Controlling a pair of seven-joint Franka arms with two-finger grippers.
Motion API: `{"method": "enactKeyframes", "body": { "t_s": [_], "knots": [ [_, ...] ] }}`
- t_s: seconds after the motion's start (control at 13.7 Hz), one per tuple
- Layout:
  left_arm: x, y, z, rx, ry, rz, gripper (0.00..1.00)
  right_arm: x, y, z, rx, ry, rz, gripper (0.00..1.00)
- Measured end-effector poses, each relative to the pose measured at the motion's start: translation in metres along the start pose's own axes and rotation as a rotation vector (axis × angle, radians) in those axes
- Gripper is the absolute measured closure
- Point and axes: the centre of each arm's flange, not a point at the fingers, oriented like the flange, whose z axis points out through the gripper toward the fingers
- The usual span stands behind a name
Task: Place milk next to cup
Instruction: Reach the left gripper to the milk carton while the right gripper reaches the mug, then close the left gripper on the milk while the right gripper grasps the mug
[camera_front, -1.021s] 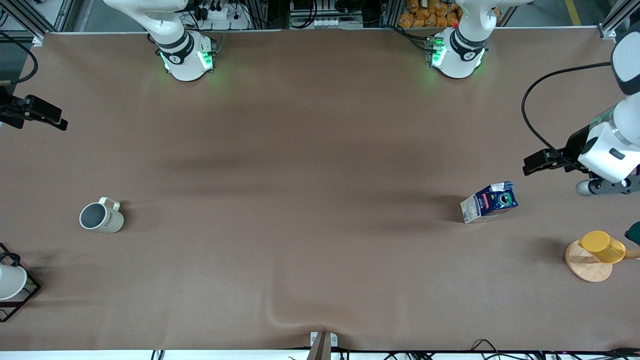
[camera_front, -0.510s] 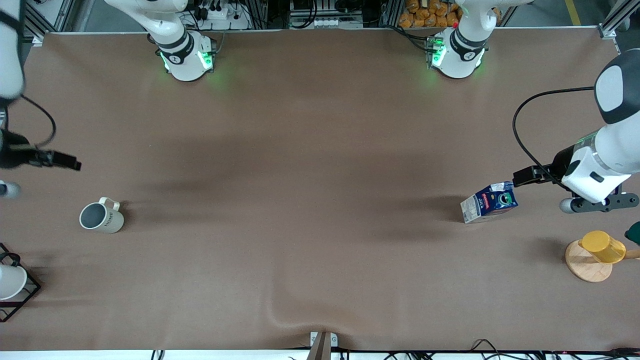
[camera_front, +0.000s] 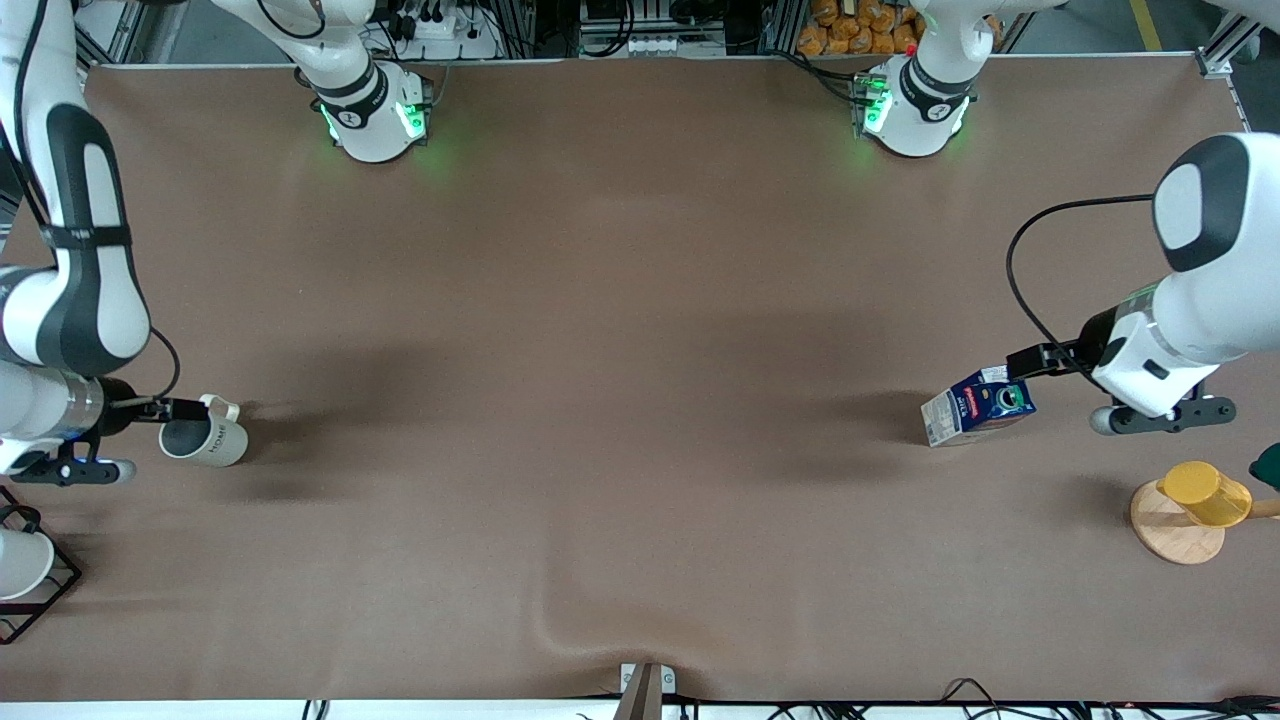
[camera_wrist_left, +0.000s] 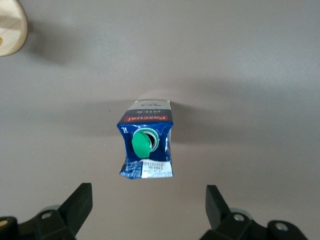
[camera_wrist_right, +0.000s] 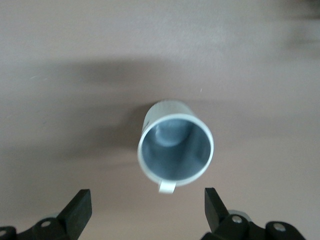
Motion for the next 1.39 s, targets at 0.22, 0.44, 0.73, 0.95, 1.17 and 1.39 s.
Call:
{"method": "enactKeyframes", "body": {
  "t_s": [0.22, 0.44, 0.73, 0.95, 1.17, 1.39],
  "knots": [
    [-0.001, -0.001, 0.015, 0.000, -0.002, -0.001, 0.00, 0.010, -0.006, 0.023, 0.002, 0.003, -0.034, 0.00],
    [-0.003, -0.002, 0.041, 0.000, 0.002, -0.003, 0.00, 0.012, -0.013, 0.040, 0.010, -0.023, -0.055, 0.00],
    [-0.003, -0.011, 0.067, -0.006, 0.031, -0.017, 0.00, 0.012, -0.013, 0.067, 0.019, -0.062, -0.082, 0.00],
    [0.001, -0.011, 0.076, -0.010, 0.045, -0.018, 0.00, 0.016, -0.010, 0.081, 0.016, -0.047, -0.082, 0.00],
    [0.005, -0.011, 0.091, -0.012, 0.036, -0.019, 0.00, 0.016, -0.006, 0.094, 0.019, -0.056, -0.078, 0.29],
    [0.007, -0.012, 0.098, -0.012, 0.028, -0.020, 0.00, 0.017, -0.006, 0.095, 0.019, -0.056, -0.078, 0.63]
  ]
}}
